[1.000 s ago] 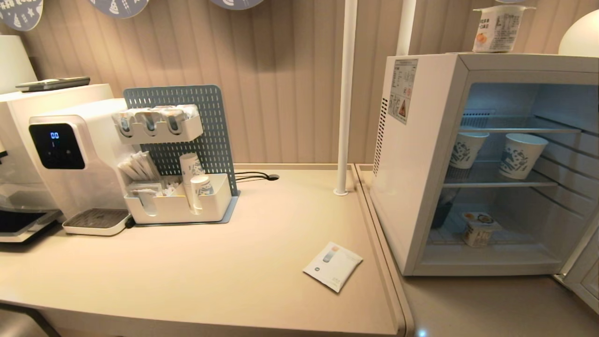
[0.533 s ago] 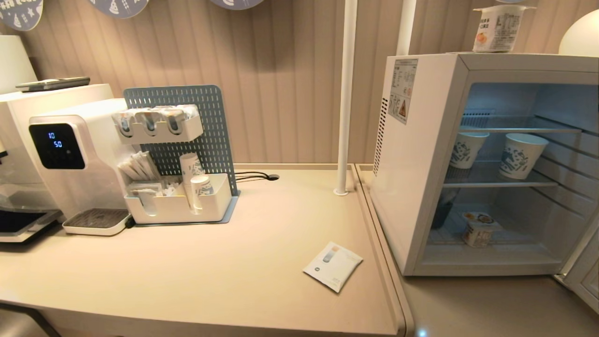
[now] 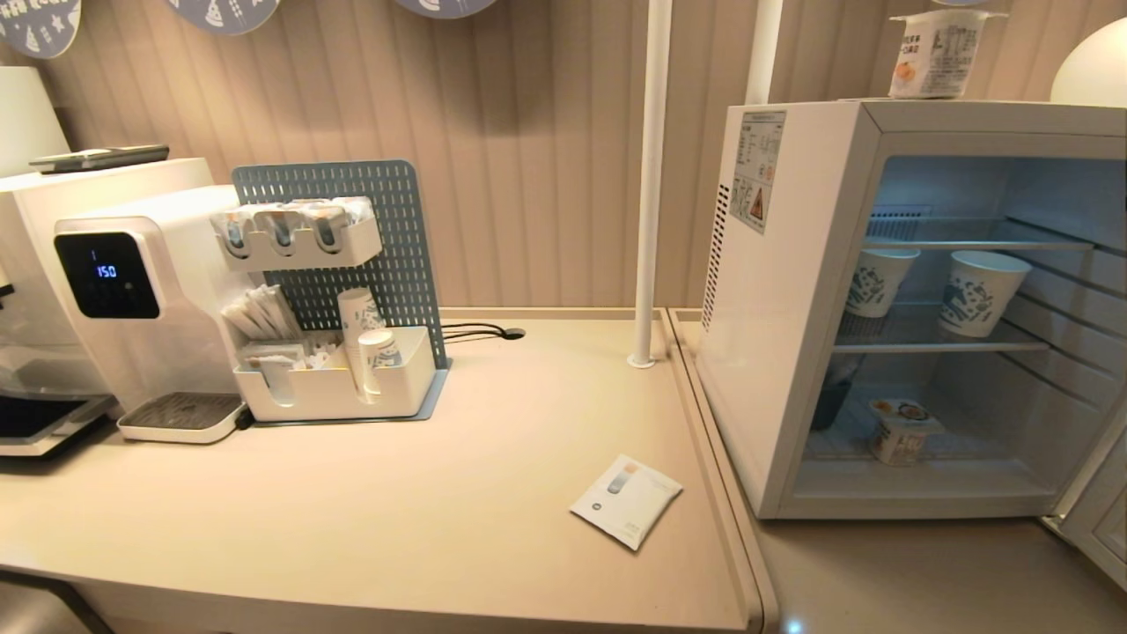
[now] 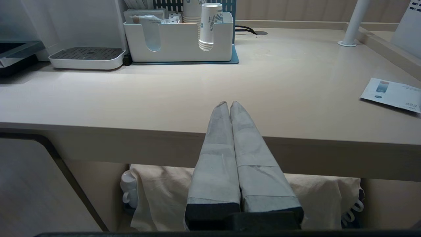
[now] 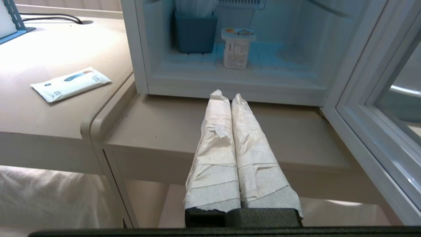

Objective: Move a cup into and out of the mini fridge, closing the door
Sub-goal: Take the yoghurt out of the freezer

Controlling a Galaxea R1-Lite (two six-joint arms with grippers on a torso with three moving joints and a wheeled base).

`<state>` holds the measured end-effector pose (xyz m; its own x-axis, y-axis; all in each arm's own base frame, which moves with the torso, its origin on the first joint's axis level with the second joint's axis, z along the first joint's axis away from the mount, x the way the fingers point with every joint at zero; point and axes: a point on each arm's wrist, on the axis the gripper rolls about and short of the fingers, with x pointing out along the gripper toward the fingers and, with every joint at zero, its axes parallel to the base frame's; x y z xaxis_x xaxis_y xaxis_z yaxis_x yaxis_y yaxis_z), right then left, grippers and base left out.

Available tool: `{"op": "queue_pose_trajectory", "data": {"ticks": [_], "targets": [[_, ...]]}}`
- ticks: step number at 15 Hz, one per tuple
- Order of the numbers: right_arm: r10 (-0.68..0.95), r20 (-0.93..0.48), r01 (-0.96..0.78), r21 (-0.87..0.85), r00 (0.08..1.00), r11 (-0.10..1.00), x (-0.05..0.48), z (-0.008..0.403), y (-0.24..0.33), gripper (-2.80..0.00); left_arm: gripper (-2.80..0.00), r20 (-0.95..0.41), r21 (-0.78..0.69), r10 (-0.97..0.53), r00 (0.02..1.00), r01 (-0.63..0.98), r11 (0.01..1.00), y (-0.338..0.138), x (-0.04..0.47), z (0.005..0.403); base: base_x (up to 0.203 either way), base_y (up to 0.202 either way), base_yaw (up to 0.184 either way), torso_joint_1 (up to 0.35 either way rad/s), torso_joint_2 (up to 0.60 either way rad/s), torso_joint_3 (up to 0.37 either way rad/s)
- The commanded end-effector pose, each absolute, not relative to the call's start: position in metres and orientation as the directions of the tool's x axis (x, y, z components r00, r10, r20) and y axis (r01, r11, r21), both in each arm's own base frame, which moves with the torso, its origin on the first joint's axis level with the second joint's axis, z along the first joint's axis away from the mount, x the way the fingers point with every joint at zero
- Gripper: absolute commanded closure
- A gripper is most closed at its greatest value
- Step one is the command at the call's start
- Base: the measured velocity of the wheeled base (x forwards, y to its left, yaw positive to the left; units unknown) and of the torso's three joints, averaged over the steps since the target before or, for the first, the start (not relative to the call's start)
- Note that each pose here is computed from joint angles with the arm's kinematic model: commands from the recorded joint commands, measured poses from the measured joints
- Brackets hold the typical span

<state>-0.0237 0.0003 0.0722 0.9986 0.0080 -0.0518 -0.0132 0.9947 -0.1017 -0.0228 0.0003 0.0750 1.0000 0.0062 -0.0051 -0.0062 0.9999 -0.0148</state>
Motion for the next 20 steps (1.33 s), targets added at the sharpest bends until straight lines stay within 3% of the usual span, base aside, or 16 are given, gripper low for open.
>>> {"op": "queue_pose_trajectory", "data": {"ticks": [1,13,20], "targets": [[0.009,-0.018,-0.010,-0.082,1.000,0.997,-0.0229,0.0735,0.0003,0.00,0.00,-0.006,-0.015,0.006,1.000,-0.006,1.000,0.0003,-0.0227,0.0746,0.000,0.000,0.000,0.000,0.00,0.000],[0.000,-0.029,-0.001,-0.049,1.000,0.999,-0.0233,0.0740,0.0001,0.00,0.00,-0.006,-0.015,0.006,1.000,-0.006,1.000,0.0003,-0.0227,0.0745,0.000,0.000,0.000,0.000,0.00,0.000],[0.002,-0.107,-0.007,-0.047,0.994,0.999,-0.0217,0.0739,0.0002,0.00,0.00,-0.006,-0.015,0.006,1.000,-0.006,1.000,0.0003,-0.0227,0.0746,0.000,0.000,0.000,0.000,0.00,0.000]]}}
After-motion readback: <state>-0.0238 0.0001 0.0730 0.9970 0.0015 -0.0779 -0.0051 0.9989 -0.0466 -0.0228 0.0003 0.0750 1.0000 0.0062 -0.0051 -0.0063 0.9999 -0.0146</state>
